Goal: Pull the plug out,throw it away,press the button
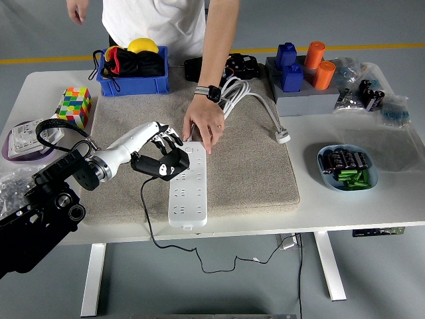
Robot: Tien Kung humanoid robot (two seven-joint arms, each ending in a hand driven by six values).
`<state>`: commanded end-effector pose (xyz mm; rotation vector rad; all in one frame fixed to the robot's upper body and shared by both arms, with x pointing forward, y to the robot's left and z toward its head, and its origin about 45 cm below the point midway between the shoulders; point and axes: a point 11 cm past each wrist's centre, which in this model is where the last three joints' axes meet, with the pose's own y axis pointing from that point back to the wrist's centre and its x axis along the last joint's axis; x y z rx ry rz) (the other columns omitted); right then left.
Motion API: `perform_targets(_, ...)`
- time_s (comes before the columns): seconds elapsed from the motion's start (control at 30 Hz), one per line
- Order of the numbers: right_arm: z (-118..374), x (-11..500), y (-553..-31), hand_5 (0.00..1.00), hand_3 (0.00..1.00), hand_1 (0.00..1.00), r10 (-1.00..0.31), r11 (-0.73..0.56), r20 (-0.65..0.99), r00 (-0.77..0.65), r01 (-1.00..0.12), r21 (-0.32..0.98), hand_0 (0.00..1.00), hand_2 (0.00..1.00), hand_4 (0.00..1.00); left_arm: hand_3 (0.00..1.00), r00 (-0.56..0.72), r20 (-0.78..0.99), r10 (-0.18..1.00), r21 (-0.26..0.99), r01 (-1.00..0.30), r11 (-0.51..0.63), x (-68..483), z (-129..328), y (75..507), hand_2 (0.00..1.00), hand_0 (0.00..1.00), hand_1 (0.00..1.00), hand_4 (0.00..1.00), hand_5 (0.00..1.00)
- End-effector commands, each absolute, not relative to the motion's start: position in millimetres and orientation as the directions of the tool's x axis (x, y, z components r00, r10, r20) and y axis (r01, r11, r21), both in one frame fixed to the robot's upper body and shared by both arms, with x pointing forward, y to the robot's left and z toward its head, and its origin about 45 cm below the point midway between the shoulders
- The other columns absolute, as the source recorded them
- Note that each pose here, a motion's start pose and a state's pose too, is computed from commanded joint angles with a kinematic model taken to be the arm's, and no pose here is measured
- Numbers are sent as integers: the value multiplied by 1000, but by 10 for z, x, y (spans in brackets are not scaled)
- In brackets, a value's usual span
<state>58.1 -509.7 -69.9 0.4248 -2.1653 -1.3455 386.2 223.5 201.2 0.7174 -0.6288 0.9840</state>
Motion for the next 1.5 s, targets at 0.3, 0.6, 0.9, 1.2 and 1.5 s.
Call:
perform_targets(0.3,-695,582,-5105,475,612,680,-527,450,286,-800,22,893,745,649,660,555,354,822,446,272,-932,238,4139,1882,2552,407,555,357,744,2)
perform_targets(0.6,-700,574,-5097,476,612,680,-527,448,286,-800,24,894,745,649,659,569,371,812,450,319,-928,190,4177,1687,2665,444,592,394,746,2)
perform_targets(0.9,-695,573,-5107,475,612,680,-526,449,286,-801,24,893,745,649,659,692,360,808,467,313,-933,177,4195,1692,2694,656,732,738,860,2)
perform_targets(1.2,-695,580,-5105,475,612,680,-527,448,283,-801,21,894,745,648,660,737,348,810,472,300,-937,177,4206,1734,2682,697,743,766,880,2)
perform_targets(1.5,-696,567,-5106,475,612,680,-528,446,284,-800,23,895,745,648,660,676,326,815,479,242,-943,230,4185,1899,2512,571,618,621,824,2)
